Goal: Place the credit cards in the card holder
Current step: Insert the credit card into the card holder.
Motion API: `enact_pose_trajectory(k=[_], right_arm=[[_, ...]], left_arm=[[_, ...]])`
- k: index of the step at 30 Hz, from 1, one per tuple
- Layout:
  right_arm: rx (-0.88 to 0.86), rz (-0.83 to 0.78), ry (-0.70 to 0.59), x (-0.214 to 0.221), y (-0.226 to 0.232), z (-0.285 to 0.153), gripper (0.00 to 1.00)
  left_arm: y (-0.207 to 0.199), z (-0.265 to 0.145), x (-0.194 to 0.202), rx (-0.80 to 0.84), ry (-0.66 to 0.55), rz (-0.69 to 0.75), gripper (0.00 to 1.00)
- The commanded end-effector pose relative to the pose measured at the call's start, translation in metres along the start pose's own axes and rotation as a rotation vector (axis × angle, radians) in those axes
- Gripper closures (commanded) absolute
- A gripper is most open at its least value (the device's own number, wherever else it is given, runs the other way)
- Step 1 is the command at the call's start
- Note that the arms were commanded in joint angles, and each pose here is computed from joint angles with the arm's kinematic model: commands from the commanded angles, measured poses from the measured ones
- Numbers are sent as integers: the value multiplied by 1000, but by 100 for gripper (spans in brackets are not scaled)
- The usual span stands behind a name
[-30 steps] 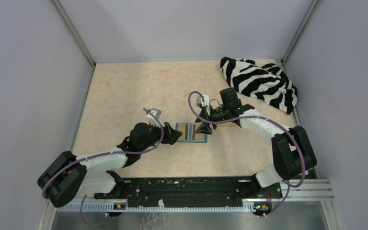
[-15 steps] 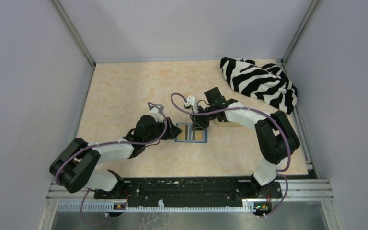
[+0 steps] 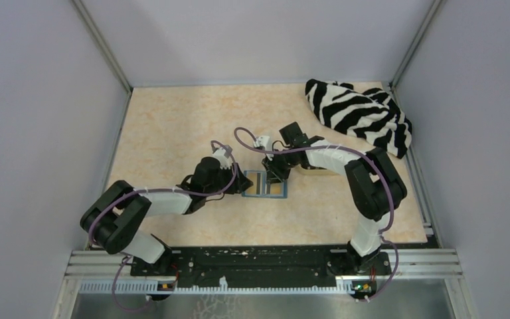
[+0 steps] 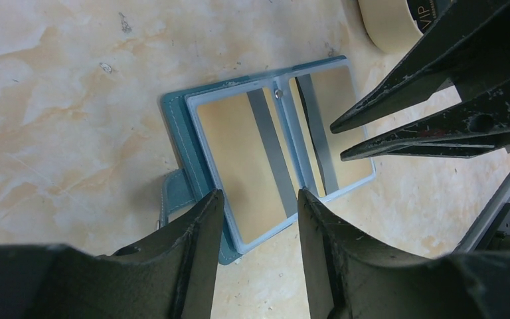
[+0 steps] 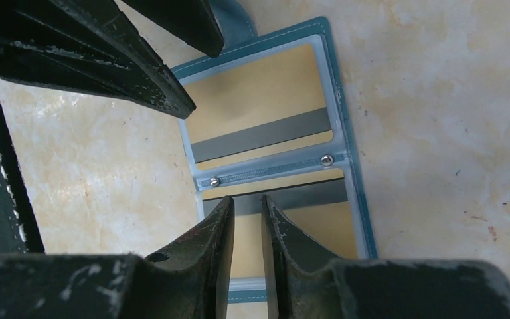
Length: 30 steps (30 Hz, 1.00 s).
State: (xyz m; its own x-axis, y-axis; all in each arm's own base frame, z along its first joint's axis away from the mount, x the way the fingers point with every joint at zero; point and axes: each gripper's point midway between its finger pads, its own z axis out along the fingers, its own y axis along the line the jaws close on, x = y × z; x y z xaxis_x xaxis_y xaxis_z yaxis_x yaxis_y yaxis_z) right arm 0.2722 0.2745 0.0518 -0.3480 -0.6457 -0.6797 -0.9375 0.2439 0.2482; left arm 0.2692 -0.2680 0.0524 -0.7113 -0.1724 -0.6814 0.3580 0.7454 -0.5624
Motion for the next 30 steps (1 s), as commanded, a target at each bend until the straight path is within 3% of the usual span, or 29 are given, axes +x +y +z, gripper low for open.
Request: enact_pose_trajectory(k=[1, 19, 30], right_arm=[[-15, 43, -42, -27, 0, 8, 79], [11, 160, -20, -29, -2, 27, 90], [50, 192, 29, -20, -7, 36, 91]], left_arm=[[-4, 5, -7, 16, 0, 23, 49], [-2, 9, 3, 17, 58, 42, 52], [-11, 9, 5, 62, 75, 35, 55]])
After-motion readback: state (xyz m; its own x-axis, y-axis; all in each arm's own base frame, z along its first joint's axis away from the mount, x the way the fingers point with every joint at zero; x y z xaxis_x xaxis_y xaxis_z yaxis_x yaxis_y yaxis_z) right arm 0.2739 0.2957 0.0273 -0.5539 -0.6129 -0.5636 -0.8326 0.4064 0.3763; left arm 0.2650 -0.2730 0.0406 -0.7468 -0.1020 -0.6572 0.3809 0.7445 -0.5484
